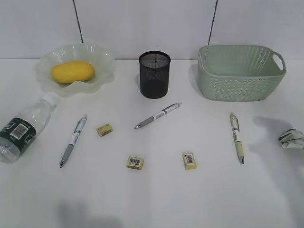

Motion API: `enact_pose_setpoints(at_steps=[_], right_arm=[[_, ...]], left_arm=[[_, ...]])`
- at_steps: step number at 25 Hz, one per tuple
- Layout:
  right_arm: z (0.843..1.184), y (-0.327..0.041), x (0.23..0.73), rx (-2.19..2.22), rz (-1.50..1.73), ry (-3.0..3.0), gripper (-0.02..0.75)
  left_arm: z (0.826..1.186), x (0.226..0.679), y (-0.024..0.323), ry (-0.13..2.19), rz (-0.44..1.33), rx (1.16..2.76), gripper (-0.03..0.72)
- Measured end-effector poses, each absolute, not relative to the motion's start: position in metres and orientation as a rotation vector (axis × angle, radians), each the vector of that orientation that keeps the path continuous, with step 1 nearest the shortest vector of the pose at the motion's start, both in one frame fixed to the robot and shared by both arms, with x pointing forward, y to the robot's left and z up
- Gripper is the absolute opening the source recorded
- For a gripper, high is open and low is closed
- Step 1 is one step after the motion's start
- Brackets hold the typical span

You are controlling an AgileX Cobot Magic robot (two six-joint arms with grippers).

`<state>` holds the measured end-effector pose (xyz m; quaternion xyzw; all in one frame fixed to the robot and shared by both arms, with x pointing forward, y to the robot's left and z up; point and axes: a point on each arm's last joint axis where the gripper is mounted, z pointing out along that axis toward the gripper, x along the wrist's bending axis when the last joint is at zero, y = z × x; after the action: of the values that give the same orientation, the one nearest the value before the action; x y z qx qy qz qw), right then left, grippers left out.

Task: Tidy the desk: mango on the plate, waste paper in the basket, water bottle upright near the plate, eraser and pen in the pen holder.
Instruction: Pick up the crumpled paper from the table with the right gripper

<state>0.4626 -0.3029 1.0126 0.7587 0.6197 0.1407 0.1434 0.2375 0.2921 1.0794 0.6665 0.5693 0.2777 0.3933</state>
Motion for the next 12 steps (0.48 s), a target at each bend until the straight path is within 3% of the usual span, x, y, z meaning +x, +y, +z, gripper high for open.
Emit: enact_pose_setpoints(at_steps=[5, 12], right_arm=[[0.985, -0.303, 0.485, 2.253, 0.337, 1.806, 0.591], [0.955, -0.302, 0.507, 2.345, 0.348, 1.718, 0.597]], left_arm=[[1.071, 0.211, 0.299, 1.416, 0.797, 1.656, 0.501], [1.061, 0.219, 0.301, 1.445, 0.831, 1.663, 0.501]])
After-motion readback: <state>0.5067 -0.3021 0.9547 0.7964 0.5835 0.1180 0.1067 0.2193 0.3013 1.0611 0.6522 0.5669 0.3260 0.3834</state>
